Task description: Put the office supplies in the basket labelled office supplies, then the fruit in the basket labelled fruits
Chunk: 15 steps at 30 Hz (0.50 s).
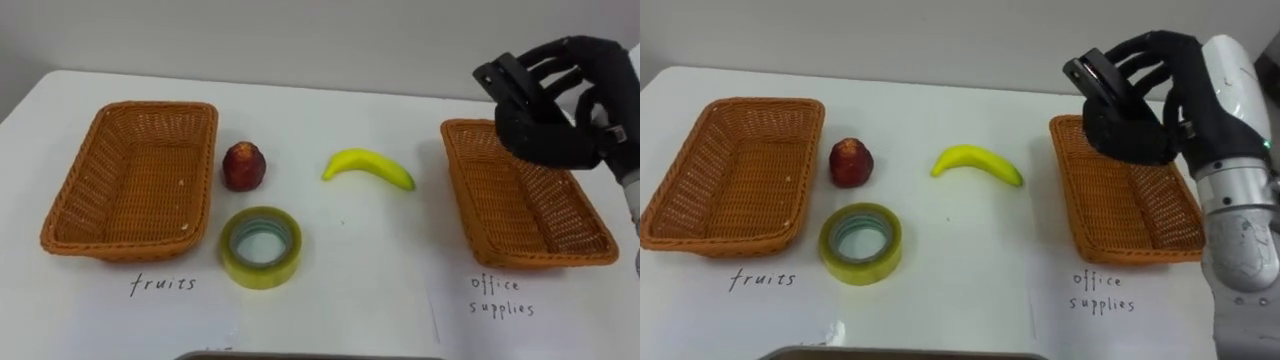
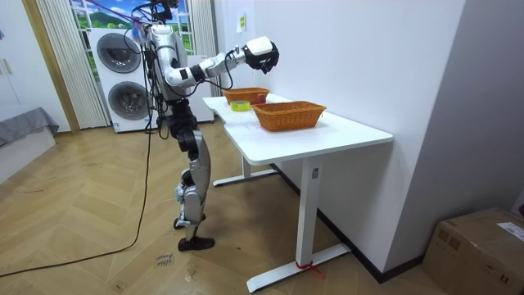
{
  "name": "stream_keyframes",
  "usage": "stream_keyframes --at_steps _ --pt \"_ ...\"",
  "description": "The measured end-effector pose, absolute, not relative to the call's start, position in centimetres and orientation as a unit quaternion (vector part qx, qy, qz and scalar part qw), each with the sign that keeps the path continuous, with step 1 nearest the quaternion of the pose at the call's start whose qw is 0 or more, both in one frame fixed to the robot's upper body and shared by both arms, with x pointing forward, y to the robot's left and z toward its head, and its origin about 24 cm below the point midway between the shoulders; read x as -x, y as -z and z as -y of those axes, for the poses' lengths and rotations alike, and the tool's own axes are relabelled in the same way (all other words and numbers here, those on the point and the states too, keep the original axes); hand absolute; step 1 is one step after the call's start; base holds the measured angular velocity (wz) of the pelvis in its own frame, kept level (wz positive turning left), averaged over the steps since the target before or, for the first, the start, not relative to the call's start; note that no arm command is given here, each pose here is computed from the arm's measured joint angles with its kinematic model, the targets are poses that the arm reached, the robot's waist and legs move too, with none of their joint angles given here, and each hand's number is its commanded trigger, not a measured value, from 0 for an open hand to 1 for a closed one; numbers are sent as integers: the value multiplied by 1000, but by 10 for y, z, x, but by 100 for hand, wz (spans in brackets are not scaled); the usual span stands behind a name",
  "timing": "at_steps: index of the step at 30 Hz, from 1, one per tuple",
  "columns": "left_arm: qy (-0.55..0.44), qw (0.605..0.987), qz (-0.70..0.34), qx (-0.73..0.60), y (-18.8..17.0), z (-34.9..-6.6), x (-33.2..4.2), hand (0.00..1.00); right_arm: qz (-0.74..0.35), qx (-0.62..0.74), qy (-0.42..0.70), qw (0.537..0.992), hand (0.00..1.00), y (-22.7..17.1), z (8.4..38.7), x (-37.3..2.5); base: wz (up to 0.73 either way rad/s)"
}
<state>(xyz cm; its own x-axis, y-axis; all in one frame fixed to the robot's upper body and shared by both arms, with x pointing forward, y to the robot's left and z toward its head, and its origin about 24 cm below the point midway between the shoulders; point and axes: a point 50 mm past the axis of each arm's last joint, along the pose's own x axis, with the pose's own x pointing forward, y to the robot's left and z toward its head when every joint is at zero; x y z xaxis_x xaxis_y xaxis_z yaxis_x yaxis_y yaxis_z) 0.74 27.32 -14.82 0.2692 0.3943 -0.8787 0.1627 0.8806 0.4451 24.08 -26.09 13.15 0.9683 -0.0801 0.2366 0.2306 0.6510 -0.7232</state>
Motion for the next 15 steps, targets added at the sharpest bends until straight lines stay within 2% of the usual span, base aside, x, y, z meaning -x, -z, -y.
stream_keyframes --at_steps 15 --pt "-78 762 -601 -231 148 -273 -6 0 68 394 86 912 100 -121 267 -242 -1"
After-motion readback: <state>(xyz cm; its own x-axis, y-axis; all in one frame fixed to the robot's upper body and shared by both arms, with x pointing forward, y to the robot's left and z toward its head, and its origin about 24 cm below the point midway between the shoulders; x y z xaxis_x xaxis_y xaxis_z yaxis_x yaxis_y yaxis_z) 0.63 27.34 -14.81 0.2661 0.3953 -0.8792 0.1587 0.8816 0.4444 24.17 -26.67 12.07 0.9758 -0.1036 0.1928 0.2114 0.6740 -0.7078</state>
